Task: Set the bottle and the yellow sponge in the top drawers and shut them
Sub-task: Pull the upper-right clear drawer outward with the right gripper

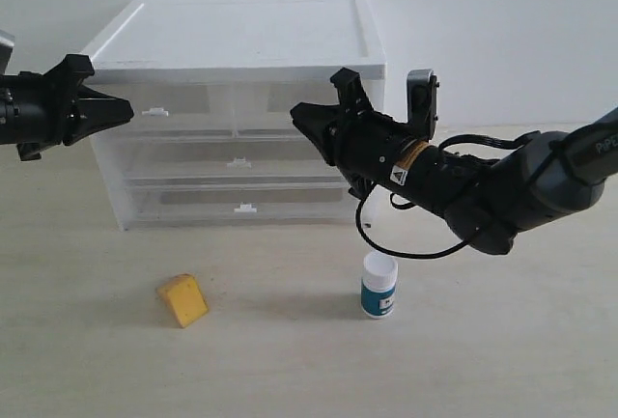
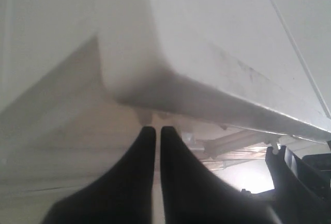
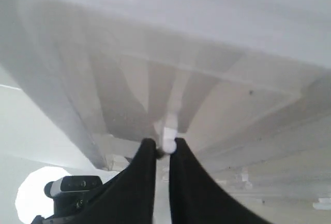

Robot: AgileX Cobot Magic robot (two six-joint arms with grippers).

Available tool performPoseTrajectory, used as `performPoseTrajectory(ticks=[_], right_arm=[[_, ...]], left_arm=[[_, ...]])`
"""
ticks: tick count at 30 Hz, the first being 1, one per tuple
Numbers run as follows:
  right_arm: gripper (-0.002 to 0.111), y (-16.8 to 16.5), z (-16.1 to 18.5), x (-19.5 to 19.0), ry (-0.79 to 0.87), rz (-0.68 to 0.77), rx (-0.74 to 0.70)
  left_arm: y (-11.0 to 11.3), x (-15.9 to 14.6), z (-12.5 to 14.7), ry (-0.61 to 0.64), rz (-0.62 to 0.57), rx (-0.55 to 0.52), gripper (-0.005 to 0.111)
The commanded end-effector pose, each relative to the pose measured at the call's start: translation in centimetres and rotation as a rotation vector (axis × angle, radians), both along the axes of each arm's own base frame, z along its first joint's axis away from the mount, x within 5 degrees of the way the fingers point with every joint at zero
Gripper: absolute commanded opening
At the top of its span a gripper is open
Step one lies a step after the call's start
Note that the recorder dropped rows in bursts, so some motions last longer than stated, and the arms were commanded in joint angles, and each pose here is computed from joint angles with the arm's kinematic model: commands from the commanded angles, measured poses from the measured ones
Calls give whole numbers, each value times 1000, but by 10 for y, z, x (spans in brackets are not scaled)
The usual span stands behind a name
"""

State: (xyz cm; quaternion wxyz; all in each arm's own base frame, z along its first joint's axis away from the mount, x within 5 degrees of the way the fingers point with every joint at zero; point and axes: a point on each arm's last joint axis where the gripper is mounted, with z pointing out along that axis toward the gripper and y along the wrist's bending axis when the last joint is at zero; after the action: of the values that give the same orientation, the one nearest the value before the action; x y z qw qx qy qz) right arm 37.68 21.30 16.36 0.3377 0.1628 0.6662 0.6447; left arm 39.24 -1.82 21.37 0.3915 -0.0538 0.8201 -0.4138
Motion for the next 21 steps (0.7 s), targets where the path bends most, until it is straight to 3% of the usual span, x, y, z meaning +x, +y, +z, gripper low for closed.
performPoseTrajectory(ticks=[1,10,21], right_arm=[[0,3,13,-9,-79,88,76],[0,-3,13,-27,-108,104,42],[0,-10,-10,-52,1,152,15]], left_arm=[[2,5,3,-13,43,3,4],[2,6,2,-10,49,7,4],[2,6,3,-11,53,2,4]])
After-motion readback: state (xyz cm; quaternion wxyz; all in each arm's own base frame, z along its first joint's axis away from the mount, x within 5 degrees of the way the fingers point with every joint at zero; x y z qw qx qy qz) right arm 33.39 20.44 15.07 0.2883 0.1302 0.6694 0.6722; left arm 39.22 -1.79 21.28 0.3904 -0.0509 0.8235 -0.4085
